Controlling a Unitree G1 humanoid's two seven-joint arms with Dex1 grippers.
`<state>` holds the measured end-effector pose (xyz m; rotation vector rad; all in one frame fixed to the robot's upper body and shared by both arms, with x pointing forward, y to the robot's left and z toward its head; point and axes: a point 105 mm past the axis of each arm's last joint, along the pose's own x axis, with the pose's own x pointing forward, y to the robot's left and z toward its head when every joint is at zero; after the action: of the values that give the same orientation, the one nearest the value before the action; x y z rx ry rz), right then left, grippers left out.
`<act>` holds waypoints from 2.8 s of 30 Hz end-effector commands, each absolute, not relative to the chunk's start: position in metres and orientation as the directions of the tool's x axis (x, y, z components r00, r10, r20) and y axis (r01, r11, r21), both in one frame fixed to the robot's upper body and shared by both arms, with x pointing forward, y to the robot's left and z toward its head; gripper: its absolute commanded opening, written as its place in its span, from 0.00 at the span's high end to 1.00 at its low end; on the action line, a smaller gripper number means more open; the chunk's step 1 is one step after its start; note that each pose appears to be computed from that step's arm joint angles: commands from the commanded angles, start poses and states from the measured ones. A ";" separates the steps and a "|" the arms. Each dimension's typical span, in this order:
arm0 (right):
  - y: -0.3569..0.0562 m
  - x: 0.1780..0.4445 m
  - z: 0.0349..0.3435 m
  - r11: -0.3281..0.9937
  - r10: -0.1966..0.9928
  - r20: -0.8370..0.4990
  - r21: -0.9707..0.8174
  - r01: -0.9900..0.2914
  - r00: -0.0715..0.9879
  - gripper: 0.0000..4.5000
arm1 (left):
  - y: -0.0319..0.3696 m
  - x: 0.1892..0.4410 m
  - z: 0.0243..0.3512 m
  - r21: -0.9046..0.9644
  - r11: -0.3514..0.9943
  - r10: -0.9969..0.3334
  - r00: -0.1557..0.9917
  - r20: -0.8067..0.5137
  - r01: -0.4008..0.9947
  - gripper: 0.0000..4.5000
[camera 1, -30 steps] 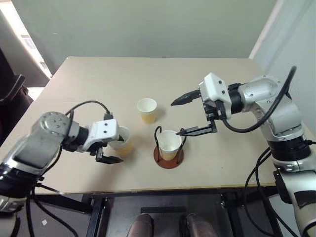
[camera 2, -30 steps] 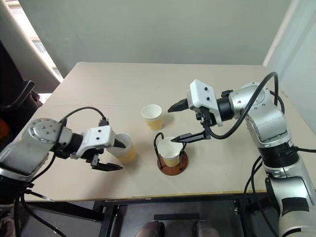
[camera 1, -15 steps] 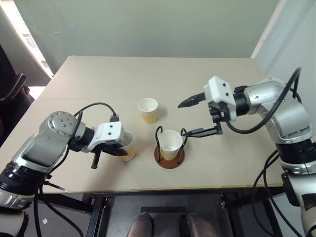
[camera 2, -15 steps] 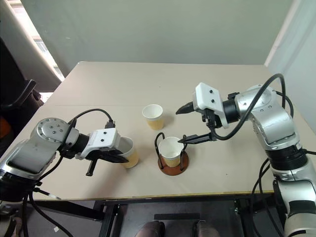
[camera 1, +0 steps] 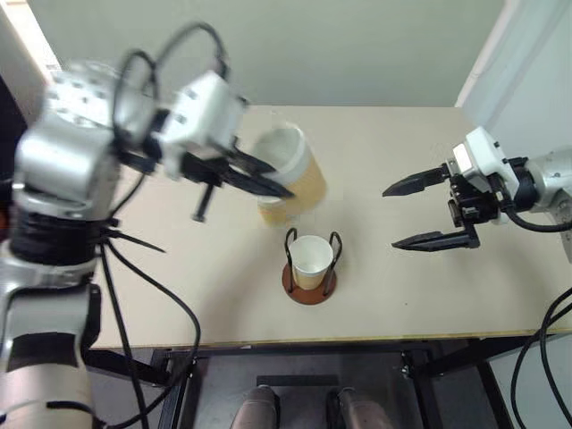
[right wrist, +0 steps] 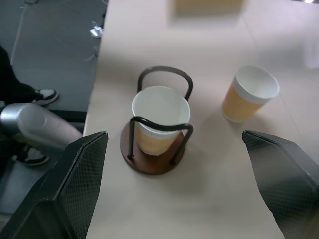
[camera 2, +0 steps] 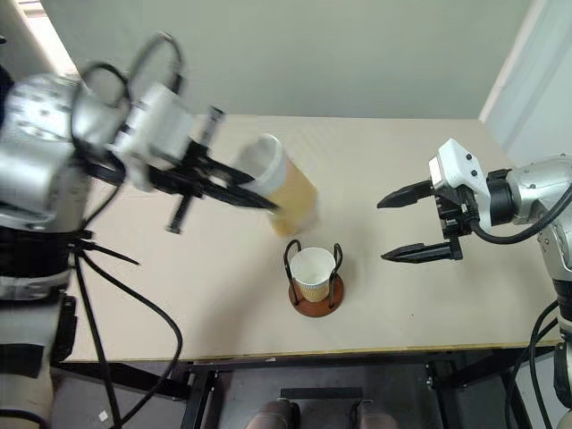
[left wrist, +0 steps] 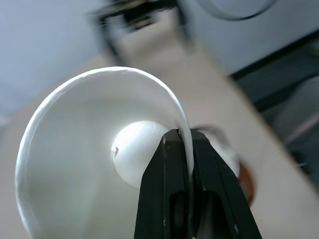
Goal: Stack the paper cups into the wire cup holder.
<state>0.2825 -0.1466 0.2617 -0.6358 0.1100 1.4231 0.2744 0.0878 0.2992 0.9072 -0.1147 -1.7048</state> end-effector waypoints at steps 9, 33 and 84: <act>-0.152 0.271 0.268 0.068 0.864 -0.435 -0.399 -0.914 0.255 0.00 | 0.073 0.275 0.273 0.449 -0.529 -0.760 -0.166 -0.629 0.720 0.99; -0.149 0.265 0.260 0.112 0.855 -0.429 -0.397 -0.911 0.292 0.00 | 0.069 0.285 0.243 0.388 -0.619 -0.640 -0.152 -0.753 0.683 0.99; -0.112 0.283 0.252 0.131 0.863 -0.385 -0.452 -0.882 0.326 0.00 | 0.113 0.415 0.200 0.486 -0.042 -0.670 0.336 -0.662 0.873 0.44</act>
<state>0.2814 -0.1113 0.2429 -0.6584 0.0765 1.3091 0.4127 0.1164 0.1857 0.9786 0.3039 -1.2781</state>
